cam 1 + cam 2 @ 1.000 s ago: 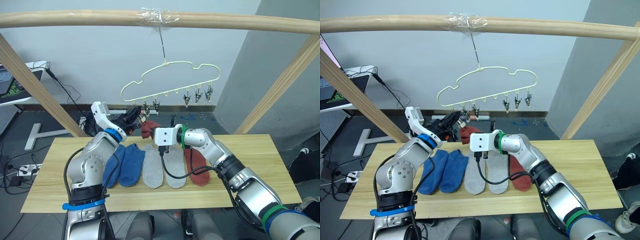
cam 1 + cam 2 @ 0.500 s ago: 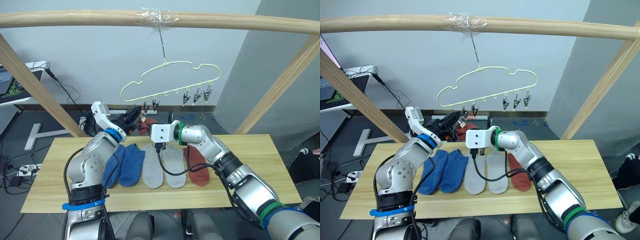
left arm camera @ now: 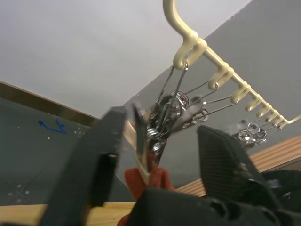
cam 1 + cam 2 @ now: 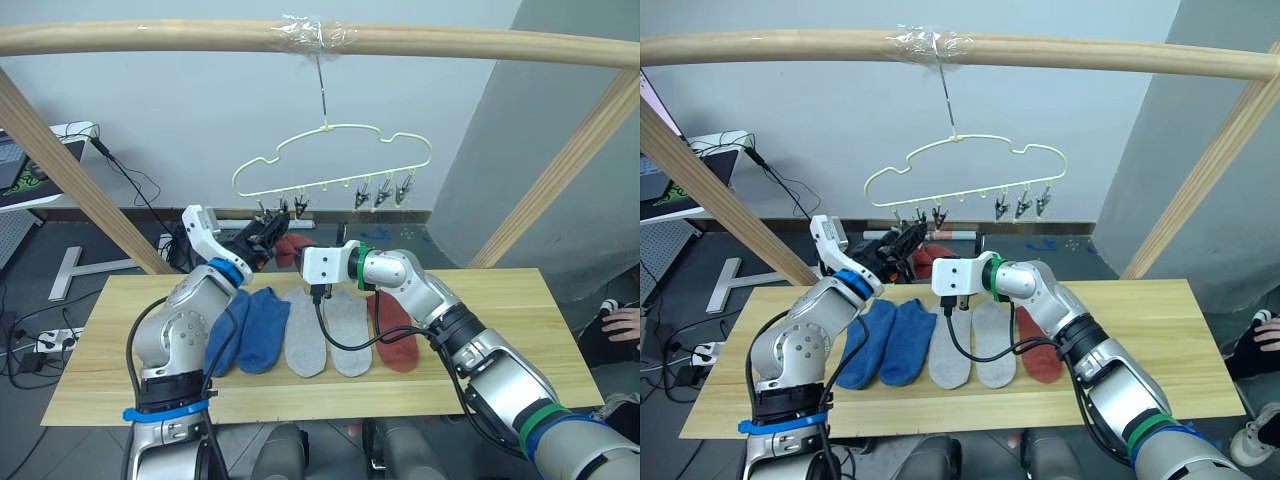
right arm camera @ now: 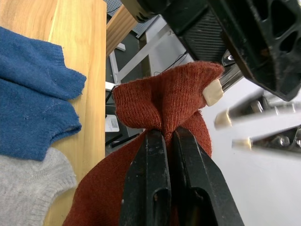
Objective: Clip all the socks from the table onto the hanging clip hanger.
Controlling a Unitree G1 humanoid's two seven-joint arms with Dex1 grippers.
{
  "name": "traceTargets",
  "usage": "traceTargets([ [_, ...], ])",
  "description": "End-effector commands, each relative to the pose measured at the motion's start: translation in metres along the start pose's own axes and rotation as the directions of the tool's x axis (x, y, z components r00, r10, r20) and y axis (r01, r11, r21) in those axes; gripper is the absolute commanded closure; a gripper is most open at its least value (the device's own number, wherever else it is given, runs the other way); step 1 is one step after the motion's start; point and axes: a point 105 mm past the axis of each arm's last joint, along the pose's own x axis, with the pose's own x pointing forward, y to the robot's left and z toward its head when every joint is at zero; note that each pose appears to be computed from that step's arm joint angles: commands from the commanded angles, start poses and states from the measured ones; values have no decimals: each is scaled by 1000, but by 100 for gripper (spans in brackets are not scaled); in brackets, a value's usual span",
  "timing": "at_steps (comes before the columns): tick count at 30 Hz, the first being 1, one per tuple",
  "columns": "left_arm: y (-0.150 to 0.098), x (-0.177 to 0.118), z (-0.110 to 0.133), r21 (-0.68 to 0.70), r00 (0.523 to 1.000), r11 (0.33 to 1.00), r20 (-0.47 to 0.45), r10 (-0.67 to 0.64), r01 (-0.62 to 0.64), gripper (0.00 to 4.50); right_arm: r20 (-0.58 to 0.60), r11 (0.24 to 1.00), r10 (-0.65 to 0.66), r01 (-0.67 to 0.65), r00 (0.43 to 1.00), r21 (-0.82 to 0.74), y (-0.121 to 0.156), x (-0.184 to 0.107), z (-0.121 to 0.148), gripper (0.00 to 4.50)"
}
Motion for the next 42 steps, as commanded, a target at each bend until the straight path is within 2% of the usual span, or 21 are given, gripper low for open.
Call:
traceTargets([
  [1, -6, -8, 16, 46, 999, 999, 44, -30, 28, 69, 42, 999, -40, 38, 998, 34, -10, -1, 10, 450],
  [3, -5, -12, 17, 50, 999, 998, 39, -33, 31, 13, 52, 996, -44, 40, 998, 83, -9, 1, 10, 450],
  [6, -5, -15, 18, 60, 999, 998, 30, -35, 33, 6, 67, 989, -49, 39, 997, 146, -7, 1, 12, 450],
  [10, 1, -29, 21, 99, 1000, 995, 8, -23, 22, 6, 126, 953, -65, 24, 990, 304, -4, 2, 20, 450],
  [13, 5, -32, 24, 113, 1000, 994, 14, -5, 3, 0, 162, 925, -54, -11, 985, 380, -2, 2, 25, 377],
  [17, 9, -35, 20, 142, 1000, 990, 1, 10, -10, 0, 179, 884, -50, -39, 983, 465, 0, 2, 27, 241],
  [24, 13, -39, 23, 251, 999, 967, 10, 38, -39, 0, 151, 837, -41, -48, 988, 545, 7, -11, 15, 1],
  [26, 9, -38, 20, 302, 1000, 953, -5, 22, -19, 0, 135, 821, -43, -42, 990, 570, 10, -18, 9, 1],
  [30, -7, -31, 15, 373, 1000, 928, 7, -10, 7, 0, 42, 770, -133, 77, 990, 633, 1, -44, -12, 1],
  [34, -14, -29, 7, 411, 1000, 911, -8, -28, 29, 0, 27, 738, -151, 95, 988, 668, -2, -56, -15, 1],
  [37, -21, -22, 4, 413, 999, 911, 40, -32, 13, 0, 9, 695, -199, 135, 980, 706, -12, -77, -21, 1],
  [40, -37, -11, 1, 444, 994, 895, 67, -81, 43, 50, 4, 651, -282, 188, 959, 736, -28, -103, -19, 0],
  [42, -42, -4, -2, 461, 994, 887, 77, -80, 36, 110, 23, 649, -314, 197, 949, 735, -36, -115, -12, 0],
])
